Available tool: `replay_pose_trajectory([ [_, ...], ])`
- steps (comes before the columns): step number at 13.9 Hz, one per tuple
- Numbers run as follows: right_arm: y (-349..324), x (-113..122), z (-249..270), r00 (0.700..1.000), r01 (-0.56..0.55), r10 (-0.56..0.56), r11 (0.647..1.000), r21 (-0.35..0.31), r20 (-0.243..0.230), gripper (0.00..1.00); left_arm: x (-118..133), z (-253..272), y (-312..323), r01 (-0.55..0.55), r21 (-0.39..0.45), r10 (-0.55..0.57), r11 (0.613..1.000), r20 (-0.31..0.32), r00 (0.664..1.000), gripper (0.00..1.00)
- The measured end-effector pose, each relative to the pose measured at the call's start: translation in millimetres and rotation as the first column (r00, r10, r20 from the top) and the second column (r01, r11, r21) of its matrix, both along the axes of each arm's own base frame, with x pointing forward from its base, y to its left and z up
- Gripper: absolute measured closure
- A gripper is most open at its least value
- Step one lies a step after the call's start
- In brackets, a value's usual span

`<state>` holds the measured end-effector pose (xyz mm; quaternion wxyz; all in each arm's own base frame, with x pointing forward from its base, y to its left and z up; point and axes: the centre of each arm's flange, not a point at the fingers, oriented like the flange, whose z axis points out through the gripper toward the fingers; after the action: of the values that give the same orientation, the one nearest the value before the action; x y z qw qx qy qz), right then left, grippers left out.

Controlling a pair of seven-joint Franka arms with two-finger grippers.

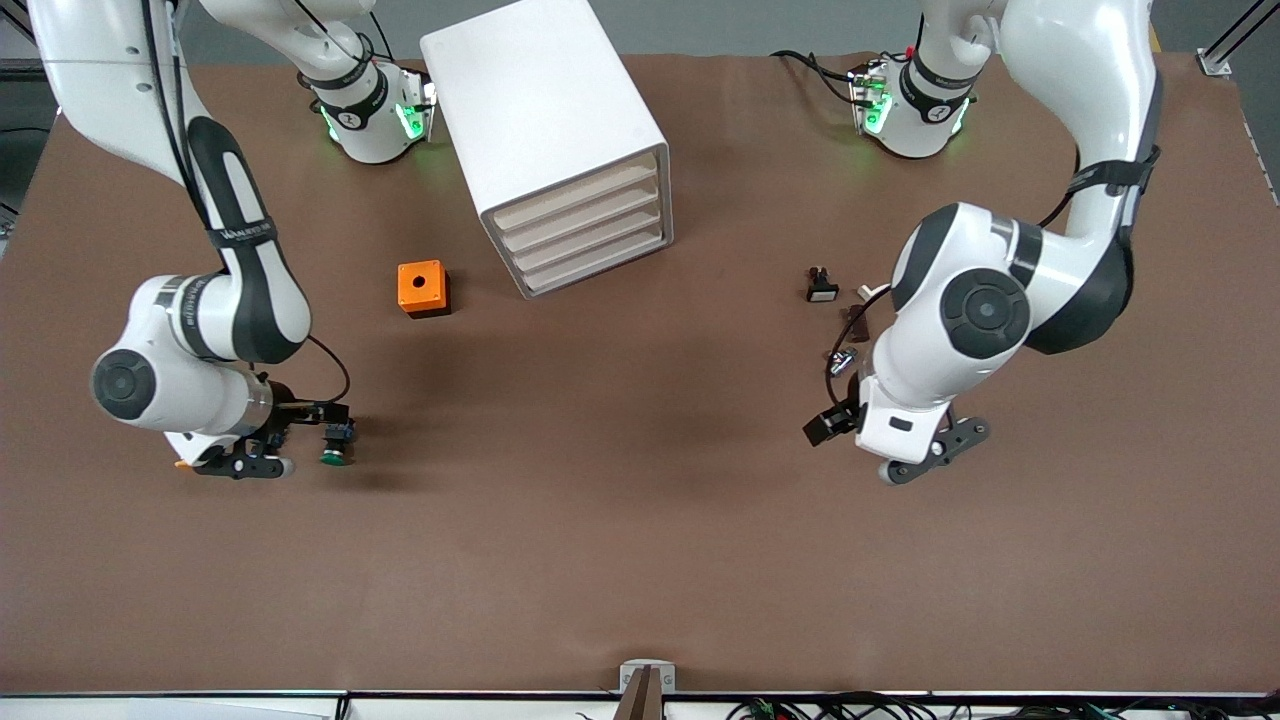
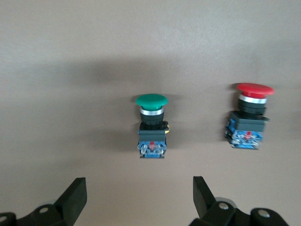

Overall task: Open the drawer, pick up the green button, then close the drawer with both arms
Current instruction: 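Place the green button beside the red button with the right gripper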

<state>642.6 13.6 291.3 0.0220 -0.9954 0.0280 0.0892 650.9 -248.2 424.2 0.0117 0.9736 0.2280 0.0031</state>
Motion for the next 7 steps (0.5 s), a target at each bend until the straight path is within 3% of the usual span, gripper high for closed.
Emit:
replay_pose_trajectory([
  [3, -7, 19, 53, 1.0, -0.004, 0.004, 1.0, -0.003, 0.005, 0.0, 3, 46, 59, 0.02, 0.016, -0.021, 1.0, 0.006, 1.0, 0.0],
  [7, -19, 40, 109, 0.996, 0.01, -0.009, 1.0, -0.005, 0.086, 0.0, -25, 126, 120, 0.132, 0.043, -0.131, 0.99, -0.007, 0.991, 0.0],
])
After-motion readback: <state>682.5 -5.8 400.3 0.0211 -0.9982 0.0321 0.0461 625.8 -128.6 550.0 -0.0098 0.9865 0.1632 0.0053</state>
